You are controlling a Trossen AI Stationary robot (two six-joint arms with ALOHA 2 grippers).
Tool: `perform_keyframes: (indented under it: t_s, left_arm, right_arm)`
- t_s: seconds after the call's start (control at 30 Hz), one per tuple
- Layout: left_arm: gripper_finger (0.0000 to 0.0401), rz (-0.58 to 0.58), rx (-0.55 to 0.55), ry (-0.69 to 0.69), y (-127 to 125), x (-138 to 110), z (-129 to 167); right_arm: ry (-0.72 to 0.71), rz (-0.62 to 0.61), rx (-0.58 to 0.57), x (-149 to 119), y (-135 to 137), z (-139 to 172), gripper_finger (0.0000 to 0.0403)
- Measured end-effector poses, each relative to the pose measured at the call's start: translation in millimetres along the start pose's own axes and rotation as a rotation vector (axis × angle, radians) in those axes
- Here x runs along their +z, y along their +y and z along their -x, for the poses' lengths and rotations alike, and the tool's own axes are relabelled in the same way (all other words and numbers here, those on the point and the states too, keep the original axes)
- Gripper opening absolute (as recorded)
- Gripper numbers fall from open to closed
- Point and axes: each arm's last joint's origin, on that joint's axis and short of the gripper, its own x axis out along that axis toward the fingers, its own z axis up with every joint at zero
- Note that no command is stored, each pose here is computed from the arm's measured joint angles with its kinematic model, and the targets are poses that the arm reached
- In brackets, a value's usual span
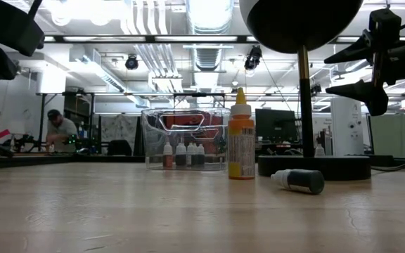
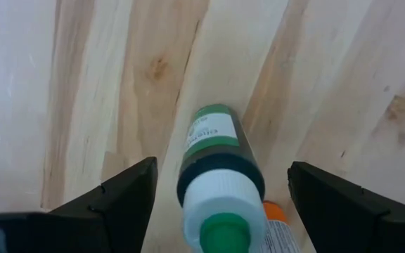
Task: Pick & Place food coloring
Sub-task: Put the large green food coloring bottle into the transparent bin
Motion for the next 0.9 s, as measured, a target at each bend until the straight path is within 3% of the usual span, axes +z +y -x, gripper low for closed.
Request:
perform_keyframes:
  t_s: [0.9]
  left_arm:
    - [0.0288, -0.023, -0.003, -0.004, 0.1, 0.5, -0.6]
  right_arm:
    - [0.0, 0.001, -0.001, -0.1, -0.1, 0.0, 0.0302]
